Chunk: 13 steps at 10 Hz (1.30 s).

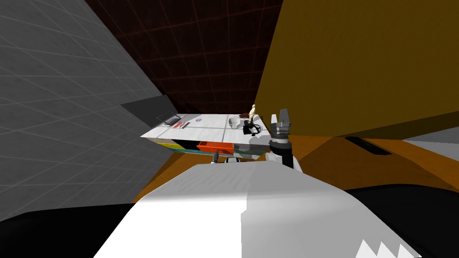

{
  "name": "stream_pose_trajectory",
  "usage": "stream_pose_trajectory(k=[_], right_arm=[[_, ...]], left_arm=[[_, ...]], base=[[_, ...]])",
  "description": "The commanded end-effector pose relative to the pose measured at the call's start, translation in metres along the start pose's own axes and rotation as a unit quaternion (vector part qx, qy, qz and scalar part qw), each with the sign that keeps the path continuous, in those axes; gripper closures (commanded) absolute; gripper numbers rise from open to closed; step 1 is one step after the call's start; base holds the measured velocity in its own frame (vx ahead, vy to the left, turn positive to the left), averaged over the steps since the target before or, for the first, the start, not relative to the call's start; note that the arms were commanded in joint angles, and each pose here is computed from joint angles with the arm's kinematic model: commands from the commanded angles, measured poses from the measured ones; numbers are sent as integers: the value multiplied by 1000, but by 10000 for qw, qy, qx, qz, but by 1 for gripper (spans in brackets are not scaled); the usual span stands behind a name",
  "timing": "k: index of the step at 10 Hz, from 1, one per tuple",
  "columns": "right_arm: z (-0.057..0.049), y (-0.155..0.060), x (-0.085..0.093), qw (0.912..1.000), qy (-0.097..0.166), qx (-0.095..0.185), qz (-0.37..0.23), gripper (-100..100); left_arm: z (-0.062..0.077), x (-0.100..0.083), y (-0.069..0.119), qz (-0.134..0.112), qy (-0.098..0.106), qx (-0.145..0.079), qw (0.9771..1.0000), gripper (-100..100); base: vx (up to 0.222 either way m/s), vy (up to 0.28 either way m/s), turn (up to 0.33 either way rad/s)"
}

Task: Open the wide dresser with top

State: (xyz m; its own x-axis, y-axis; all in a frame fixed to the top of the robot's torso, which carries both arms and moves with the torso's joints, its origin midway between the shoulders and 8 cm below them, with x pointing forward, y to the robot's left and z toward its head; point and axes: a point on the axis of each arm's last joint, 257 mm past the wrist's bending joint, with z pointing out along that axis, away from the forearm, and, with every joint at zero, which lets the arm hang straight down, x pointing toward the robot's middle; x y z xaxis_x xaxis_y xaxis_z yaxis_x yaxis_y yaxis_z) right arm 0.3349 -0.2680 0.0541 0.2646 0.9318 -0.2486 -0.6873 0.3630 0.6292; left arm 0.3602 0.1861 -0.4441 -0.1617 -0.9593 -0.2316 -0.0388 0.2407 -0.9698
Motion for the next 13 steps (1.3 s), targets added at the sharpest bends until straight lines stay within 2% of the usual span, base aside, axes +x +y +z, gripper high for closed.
stream_pose_trajectory(k=[1, 5, 6, 7, 10, 11, 12, 13], right_arm=[[0, 0, 0, 10000, 0, 1, 0, 0], [0, 0, 0, 10000, 0, 0, 0, 0], [0, 0, 0, 10000, 0, 1, 0, 0], [0, 0, 0, 10000, 0, 1, 0, 0], [0, 0, 0, 10000, 0, 0, 0, 0], [0, 0, 0, 10000, 0, 0, 0, 0], [0, 0, 0, 10000, 0, 1, 0, 0], [0, 0, 0, 10000, 0, 1, 0, 0]], left_arm=[[-5, 1, -2, 9, 15, 33, 10000, 100], [-8, 0, -12, 33, 15, 204, 9998, 100], [-8, 0, -12, 33, 15, 204, 9998, 100], [-14, 6, 0, 2, 72, 26, 10000, 100], [-21, 4, -8, 26, 71, 152, 9999, 100], [-13, 7, -3, 5, 111, -7, 9999, -100], [-3, 5, -8, 3, 113, 10, 9999, -100], [-3, 5, -8, 3, 115, -6, 9999, -100]], base=[[-118, 25, 31], [-178, 28, 19], [-79, 12, -3], [-25, -2, -4], [-176, 26, 29], [-131, 22, 4], [-71, 8, -2], [-40, -2, -2]])
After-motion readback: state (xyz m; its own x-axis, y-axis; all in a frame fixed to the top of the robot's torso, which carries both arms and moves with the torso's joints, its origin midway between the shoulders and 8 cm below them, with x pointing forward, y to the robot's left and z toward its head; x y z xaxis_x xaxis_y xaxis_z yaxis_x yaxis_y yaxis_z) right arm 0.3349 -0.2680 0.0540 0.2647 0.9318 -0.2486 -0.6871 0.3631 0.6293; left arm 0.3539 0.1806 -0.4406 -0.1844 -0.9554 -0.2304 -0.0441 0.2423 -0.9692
